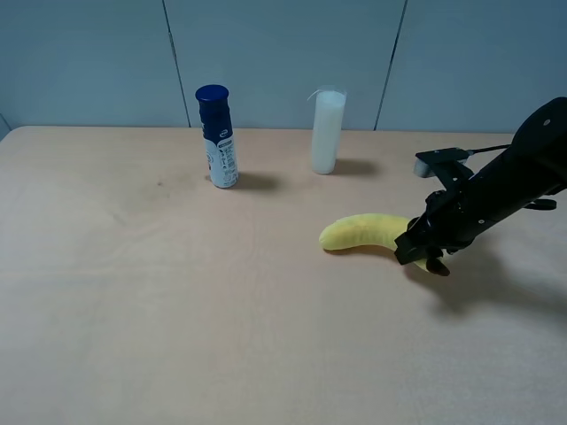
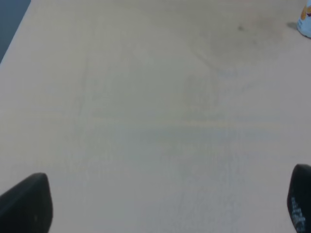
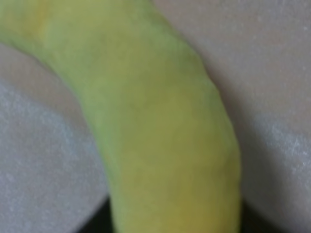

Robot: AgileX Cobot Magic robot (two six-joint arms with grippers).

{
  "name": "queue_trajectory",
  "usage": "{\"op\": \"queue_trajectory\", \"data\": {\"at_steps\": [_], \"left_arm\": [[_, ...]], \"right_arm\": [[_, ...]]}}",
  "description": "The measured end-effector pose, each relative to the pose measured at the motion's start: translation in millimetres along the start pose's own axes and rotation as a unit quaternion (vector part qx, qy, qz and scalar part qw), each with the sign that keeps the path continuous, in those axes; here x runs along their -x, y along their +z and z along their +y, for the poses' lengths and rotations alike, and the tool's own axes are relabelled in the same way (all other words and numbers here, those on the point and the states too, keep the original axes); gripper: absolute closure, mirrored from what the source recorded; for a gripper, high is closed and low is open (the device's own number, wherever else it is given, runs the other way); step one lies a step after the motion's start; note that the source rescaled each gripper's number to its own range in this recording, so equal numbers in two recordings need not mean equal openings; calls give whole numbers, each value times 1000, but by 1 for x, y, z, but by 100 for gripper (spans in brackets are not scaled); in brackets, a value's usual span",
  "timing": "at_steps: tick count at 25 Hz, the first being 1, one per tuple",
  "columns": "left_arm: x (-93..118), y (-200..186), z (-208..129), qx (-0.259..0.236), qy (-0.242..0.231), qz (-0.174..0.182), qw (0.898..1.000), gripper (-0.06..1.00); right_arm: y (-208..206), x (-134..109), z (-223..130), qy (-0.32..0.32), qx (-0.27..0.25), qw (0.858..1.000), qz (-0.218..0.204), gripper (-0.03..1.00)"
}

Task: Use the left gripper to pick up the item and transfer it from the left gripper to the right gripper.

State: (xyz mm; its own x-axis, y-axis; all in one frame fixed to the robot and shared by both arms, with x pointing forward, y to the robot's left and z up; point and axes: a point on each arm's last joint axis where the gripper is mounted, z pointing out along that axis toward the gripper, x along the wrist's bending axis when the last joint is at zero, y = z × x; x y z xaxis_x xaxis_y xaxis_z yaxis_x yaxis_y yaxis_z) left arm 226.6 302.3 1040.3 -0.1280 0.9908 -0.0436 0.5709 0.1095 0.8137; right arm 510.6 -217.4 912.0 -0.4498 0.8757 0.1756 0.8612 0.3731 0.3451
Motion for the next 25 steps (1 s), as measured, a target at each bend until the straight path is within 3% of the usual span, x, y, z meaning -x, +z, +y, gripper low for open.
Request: {"op": "queue_trajectory", "data": {"at_steps": [1,2,3,5,8,14,25], "left_arm": [[0,0,0,0,0,0,1000,-1],[0,0,0,0,0,0,1000,-1],[0,0,0,0,0,0,1000,-1],[0,0,0,0,0,0,1000,-1],[0,0,0,0,0,0,1000,-1],[0,0,0,0,0,0,1000,-1],[0,0,0,0,0,0,1000,-1]], "right_arm": [[0,0,0,1,0,1000,0,40],[0,0,0,2,0,1000,0,25],[0,0,0,3,1,1000,-1,13],[0,0,0,6,1,1000,-1,3],[0,0,0,6,1,1000,-1,-2],[-15,-2,7,16,23,1000,-6,-2],[-126,-25,22,16,71,997,-33,-3]]}}
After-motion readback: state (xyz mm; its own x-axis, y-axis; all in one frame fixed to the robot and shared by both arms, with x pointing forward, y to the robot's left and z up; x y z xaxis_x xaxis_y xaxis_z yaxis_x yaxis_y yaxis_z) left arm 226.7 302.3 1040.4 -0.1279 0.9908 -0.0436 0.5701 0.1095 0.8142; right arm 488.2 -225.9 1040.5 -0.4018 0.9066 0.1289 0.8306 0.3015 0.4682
